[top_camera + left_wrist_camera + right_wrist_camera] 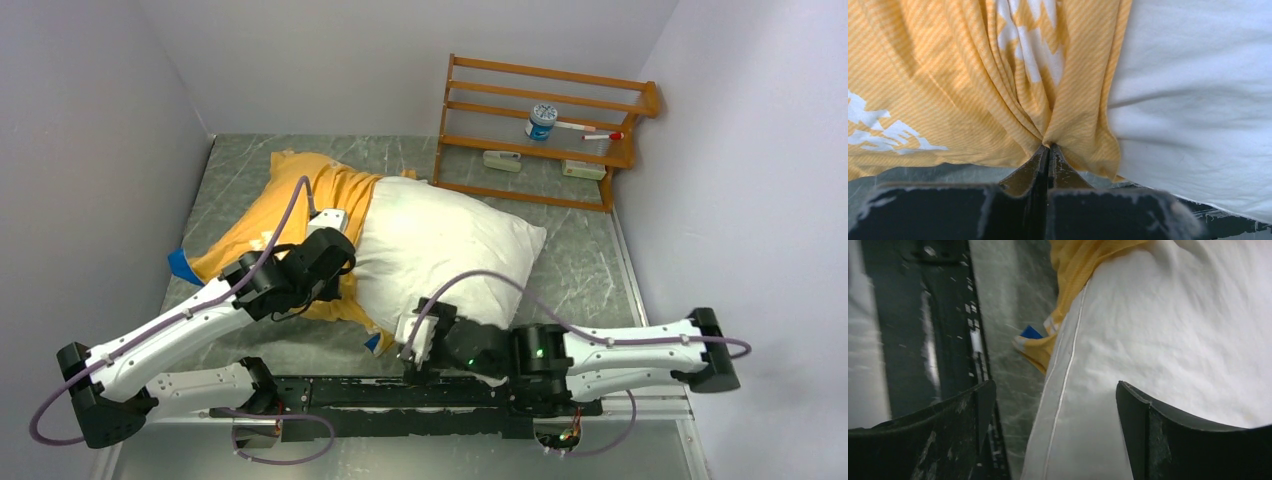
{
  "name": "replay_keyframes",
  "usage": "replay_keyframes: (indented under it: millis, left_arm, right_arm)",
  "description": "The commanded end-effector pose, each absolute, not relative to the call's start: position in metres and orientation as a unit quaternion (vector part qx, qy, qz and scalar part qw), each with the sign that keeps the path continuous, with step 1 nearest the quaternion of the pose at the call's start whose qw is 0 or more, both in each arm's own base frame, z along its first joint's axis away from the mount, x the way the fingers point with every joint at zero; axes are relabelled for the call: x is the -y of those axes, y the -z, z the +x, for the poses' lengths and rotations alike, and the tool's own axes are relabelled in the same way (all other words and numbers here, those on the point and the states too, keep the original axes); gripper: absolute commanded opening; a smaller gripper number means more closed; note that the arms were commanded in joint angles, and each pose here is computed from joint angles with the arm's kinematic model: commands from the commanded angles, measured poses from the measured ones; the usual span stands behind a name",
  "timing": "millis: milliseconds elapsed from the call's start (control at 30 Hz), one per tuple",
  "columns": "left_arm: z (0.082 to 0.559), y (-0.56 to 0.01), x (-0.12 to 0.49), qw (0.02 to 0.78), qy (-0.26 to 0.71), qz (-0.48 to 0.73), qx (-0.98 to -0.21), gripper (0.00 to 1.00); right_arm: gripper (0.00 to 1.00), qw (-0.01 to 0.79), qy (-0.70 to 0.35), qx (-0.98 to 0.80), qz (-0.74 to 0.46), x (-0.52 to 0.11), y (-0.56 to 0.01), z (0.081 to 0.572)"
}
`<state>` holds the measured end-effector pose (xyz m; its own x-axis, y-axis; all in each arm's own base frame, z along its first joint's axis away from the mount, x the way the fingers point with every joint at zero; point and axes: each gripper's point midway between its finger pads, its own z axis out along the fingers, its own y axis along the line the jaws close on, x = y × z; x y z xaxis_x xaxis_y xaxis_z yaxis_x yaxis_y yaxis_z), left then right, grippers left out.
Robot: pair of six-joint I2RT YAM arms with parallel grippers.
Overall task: Remove the pillowcase from the pillow
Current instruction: Remove the pillow from the pillowcase.
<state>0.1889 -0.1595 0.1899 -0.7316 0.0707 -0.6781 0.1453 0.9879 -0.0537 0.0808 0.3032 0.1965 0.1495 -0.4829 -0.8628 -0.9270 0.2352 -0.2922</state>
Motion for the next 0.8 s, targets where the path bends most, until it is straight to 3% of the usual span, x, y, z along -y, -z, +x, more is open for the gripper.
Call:
replay_keyframes:
  millis: [0,100,233,267,367,433,500,600,767]
  left_arm:
    - [0.193,-0.2,0.164,0.38,0.077,0.046,-0.921,0.05]
    - [0.192,-0.2,0.167,0.377,0.085,0.045,-0.921,0.05]
    - [0.188,-0.193,0.173,0.365,0.1,0.049,-0.924,0.05]
    - [0.187,-0.191,0.174,0.363,0.102,0.049,-0.925,0.05]
    - [0.185,-0.19,0.175,0.358,0.106,0.047,-0.926,0.05]
    - [0.184,-0.192,0.175,0.359,0.111,0.044,-0.926,0.33]
    - [0.183,-0.197,0.178,0.363,0.128,0.041,-0.922,0.58]
    - [0.178,-0.21,0.187,0.37,0.174,0.044,-0.912,0.77]
    - [0.159,-0.225,0.217,0.356,0.282,0.083,-0.887,0.87]
  right_arm:
    - [0.94,0.548,-0.007,-0.577,-0.606,-0.287,-0.18,0.114]
    - [0.96,0.577,0.111,-0.587,-0.557,-0.267,-0.174,0.141]
    - [0.92,0.61,0.153,-0.608,-0.484,-0.25,-0.179,0.163]
    - [0.86,0.607,0.148,-0.62,-0.475,-0.248,-0.176,0.166]
    - [0.54,0.597,0.13,-0.659,-0.44,-0.244,-0.172,0.174]
    - [0.24,0.591,0.106,-0.68,-0.42,-0.247,-0.174,0.176]
    - [0.04,0.596,0.071,-0.702,-0.384,-0.25,-0.185,0.177]
    - [0.0,0.6,-0.01,-0.736,-0.314,-0.259,-0.206,0.18]
    - [0.0,0.575,-0.153,-0.777,-0.204,-0.265,-0.234,0.197]
